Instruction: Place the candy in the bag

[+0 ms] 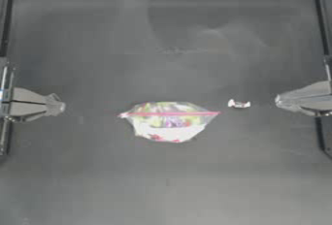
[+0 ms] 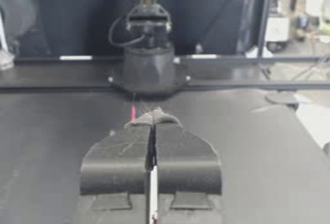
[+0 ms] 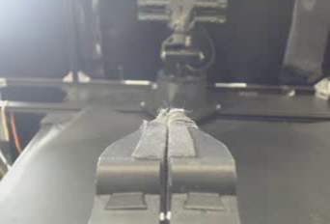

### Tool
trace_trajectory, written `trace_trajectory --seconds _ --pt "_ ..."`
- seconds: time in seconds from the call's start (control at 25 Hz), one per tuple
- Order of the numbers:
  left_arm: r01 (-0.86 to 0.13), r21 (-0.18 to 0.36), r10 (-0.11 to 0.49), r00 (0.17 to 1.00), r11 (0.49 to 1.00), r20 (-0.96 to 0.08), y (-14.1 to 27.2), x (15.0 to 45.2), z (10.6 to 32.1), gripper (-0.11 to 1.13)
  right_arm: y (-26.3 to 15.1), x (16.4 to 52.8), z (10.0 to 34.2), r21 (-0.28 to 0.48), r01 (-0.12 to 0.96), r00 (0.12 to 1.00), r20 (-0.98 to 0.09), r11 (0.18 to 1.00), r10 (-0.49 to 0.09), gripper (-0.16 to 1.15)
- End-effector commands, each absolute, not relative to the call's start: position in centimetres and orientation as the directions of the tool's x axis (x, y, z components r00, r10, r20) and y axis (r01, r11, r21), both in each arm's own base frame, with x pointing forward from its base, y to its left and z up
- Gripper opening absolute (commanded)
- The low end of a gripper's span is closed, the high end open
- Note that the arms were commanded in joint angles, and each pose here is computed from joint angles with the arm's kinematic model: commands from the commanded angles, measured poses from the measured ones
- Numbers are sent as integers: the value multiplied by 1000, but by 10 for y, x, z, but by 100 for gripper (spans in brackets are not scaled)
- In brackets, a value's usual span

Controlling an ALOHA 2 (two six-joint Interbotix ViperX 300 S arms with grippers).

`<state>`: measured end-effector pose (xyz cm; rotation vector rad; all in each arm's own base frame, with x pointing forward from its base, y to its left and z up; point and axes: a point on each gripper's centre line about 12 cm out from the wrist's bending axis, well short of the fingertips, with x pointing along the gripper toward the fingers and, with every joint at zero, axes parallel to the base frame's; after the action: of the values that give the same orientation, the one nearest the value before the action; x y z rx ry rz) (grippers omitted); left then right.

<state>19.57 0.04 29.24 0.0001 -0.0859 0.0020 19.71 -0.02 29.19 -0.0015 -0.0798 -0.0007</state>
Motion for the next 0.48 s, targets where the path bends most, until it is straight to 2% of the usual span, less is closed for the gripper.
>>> trace_trajectory --seconds 0.04,0.2,0.32,0.4,0.48 --pt "8 5 -9 996 1000 92 -2 198 294 -4 -1 198 298 20 2 995 104 1000 -4 -7" --pt "8 6 -9 995 1000 95 -2 198 295 9 0 198 299 24 1 993 115 1000 -4 9" --pt "7 11 -8 995 1000 96 -2 198 295 13 0 199 300 20 1 993 115 1000 -3 13" --pt "7 11 -8 995 1000 100 -2 198 296 26 0 200 300 14 1 994 112 1000 -2 20" --pt "7 11 -8 995 1000 100 -2 198 296 48 0 201 300 2 -2 994 109 1000 1 37"
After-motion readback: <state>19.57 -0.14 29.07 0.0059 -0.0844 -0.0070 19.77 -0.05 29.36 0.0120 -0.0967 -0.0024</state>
